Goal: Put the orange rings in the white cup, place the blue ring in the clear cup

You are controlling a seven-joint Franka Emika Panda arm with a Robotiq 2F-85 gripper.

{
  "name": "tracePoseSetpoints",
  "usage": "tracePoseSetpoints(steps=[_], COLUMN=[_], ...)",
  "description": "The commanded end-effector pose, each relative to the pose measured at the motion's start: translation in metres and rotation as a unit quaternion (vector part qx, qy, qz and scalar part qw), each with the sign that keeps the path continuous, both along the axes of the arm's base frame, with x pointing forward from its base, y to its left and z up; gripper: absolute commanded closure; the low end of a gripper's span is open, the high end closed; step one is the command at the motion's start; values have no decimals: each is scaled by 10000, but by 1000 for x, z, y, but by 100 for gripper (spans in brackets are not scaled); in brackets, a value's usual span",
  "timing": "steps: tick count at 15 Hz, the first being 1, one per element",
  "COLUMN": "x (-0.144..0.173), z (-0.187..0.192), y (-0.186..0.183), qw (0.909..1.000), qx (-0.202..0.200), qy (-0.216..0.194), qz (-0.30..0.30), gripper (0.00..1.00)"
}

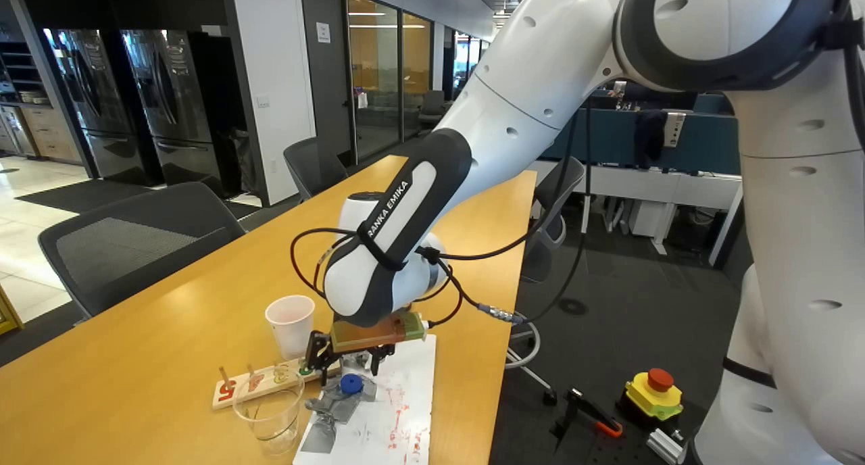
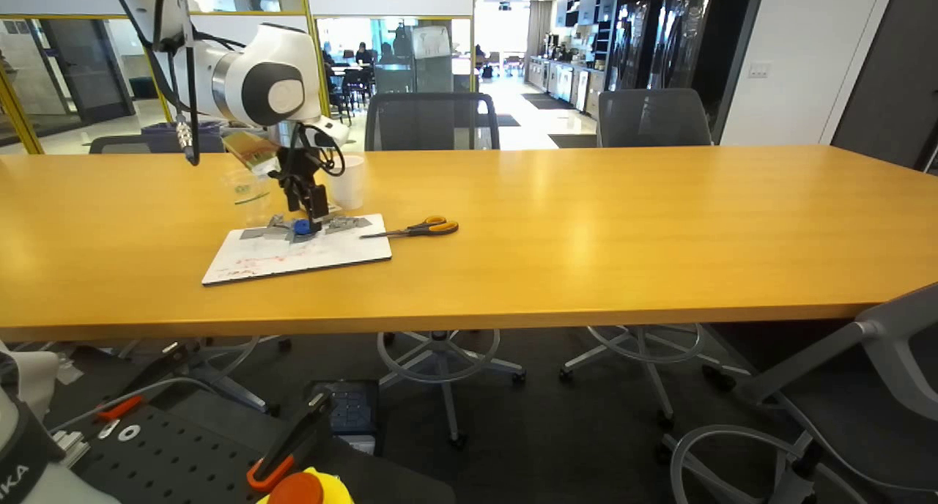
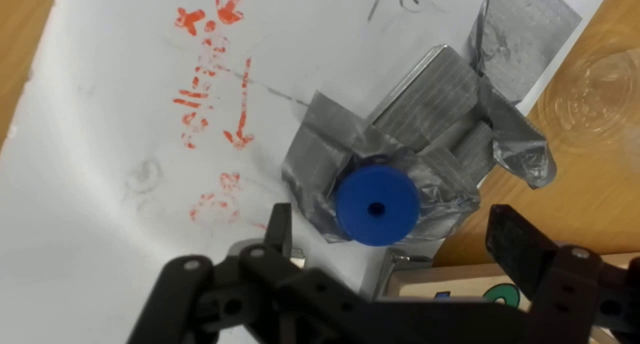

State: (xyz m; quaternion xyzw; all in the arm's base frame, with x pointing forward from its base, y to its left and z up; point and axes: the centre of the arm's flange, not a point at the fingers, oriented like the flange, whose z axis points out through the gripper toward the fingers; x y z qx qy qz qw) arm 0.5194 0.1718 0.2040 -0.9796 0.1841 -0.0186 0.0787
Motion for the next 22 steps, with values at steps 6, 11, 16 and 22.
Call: tracePoseSetpoints(steps=[6,11,16,22], x=[0,1,3,6], z=[-1,-4,-3,-3], y=[12,11,8,9], qw=[9992,9987,9983,9976], qx=[269,327,385,472], qy=[150,183,115,69], qz=[-257,-345,-418,-493], gripper=[0,0,0,0])
